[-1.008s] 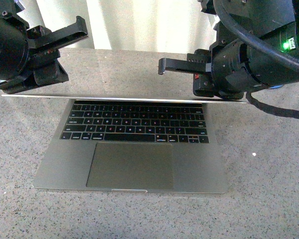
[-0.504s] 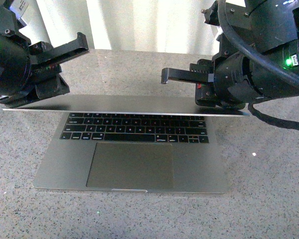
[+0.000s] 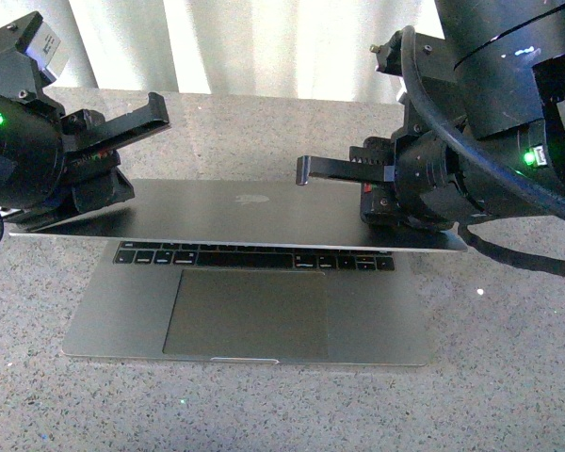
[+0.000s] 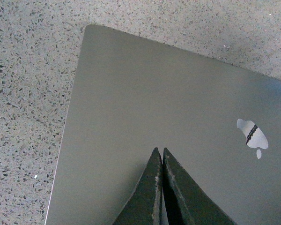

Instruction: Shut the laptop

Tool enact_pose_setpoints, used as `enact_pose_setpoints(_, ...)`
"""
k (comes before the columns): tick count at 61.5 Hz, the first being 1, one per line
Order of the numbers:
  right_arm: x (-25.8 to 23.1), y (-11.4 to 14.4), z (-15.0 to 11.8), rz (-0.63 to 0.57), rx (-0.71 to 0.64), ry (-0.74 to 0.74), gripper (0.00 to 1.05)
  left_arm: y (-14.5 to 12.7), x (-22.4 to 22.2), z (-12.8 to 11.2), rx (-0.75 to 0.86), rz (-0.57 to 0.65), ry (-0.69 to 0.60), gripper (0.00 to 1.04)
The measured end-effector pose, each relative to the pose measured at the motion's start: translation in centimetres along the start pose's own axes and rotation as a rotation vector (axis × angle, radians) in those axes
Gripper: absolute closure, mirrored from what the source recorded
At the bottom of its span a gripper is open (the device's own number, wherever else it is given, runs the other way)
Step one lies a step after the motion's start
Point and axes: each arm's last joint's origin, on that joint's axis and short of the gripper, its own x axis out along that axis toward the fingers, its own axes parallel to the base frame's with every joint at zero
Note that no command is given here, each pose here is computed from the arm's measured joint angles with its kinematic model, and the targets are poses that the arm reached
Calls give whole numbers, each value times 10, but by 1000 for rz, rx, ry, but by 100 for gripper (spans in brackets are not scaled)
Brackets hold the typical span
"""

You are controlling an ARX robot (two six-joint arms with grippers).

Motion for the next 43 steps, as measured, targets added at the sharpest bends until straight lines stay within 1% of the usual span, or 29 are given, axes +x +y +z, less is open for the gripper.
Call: enact_pose_setpoints(43,7,-7,-17,-3,19,30,104,5,9,-18,-26,1,35,101)
